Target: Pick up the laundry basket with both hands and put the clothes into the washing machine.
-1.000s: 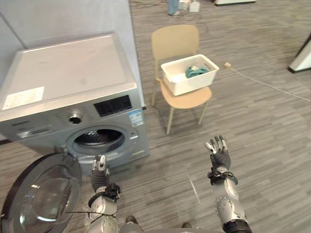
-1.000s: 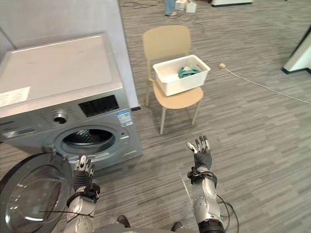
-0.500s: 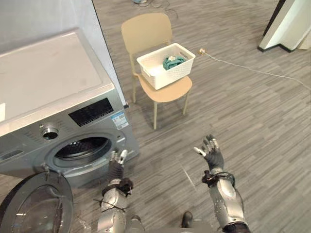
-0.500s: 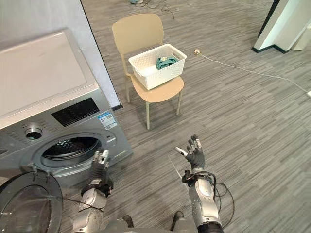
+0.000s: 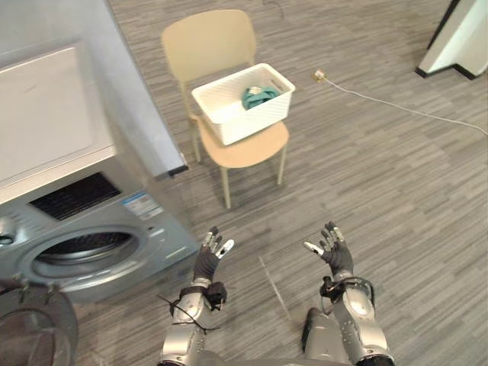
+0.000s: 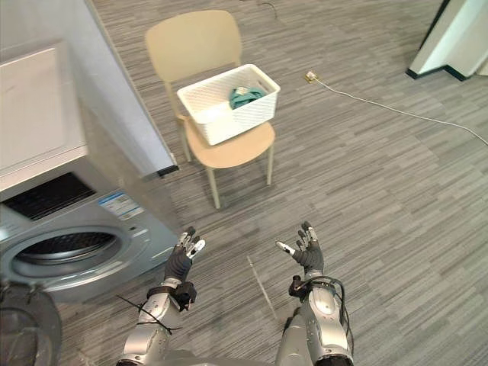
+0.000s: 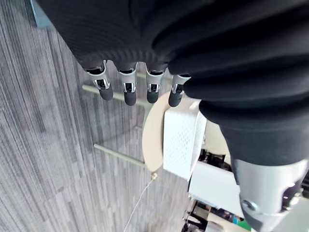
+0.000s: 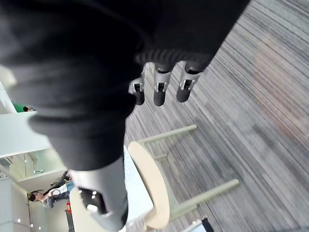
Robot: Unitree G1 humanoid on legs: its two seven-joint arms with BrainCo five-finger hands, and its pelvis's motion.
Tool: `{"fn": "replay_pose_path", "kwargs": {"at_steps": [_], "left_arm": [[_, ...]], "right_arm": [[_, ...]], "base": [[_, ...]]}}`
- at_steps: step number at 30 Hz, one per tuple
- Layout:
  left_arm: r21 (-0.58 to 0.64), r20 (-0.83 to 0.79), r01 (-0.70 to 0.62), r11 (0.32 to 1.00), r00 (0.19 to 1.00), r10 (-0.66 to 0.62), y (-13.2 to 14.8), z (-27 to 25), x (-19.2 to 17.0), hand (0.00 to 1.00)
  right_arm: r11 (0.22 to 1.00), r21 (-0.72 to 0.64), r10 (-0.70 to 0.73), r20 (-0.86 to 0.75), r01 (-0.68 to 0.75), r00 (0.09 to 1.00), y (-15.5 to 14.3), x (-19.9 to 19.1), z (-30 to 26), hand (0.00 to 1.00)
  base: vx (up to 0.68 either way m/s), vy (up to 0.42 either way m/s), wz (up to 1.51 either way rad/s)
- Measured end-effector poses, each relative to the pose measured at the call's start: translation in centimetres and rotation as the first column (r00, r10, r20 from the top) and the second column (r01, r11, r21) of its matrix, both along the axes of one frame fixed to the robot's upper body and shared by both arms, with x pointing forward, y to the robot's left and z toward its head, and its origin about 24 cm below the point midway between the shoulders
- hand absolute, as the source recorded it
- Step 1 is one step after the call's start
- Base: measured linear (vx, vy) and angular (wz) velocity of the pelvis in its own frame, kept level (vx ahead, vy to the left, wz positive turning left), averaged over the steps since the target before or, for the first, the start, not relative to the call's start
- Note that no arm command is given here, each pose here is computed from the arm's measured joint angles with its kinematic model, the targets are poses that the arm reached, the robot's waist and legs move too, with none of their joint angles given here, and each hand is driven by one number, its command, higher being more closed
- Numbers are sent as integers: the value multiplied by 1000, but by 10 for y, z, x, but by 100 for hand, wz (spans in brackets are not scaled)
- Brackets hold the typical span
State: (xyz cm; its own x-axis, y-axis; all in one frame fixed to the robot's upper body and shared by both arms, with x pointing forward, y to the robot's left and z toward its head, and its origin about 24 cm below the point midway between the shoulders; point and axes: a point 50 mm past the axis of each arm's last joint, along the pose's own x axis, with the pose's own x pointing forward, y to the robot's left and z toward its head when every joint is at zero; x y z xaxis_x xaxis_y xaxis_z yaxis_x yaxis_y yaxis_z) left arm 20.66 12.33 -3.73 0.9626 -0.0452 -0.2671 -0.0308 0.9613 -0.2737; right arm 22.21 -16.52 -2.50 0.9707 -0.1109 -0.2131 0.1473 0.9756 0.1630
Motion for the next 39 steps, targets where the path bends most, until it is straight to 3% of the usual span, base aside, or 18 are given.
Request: {"fn": "replay_pose_path", "kwargs": {"at_steps": [4, 8, 17, 24, 35, 39], "left_arm": [[50, -80, -16, 999, 997, 20, 11, -16, -8, 0], [58, -147, -41, 997, 988, 49, 20, -27, -28, 0], [73, -16, -14, 997, 1000, 15, 16, -1, -2, 0], [303, -59, 127, 945, 992, -114, 18, -7, -10, 0], [341, -136, 194, 920, 978, -156, 14, -22, -18, 0], [281, -189, 191, 940, 972, -141, 2, -34, -28, 0]], "right_arm": [[999, 36, 32, -17, -32, 999, 15, -4, -4, 0], [992, 127, -8, -20, 10, 1000, 11, -6, -6, 0], [985, 171, -36, 13, 33, 999, 13, 13, 3, 0], [983, 184, -23, 77, 8, 997, 29, 34, 20, 0], [976, 150, -165, 49, 156, 985, -1, 4, 13, 0], [977, 121, -185, 73, 176, 980, -12, 4, 18, 0]], "base": [[325, -419, -16], [406, -236, 11], [438, 66, 49], [357, 123, 3], [264, -228, 80], [177, -368, 31]]}}
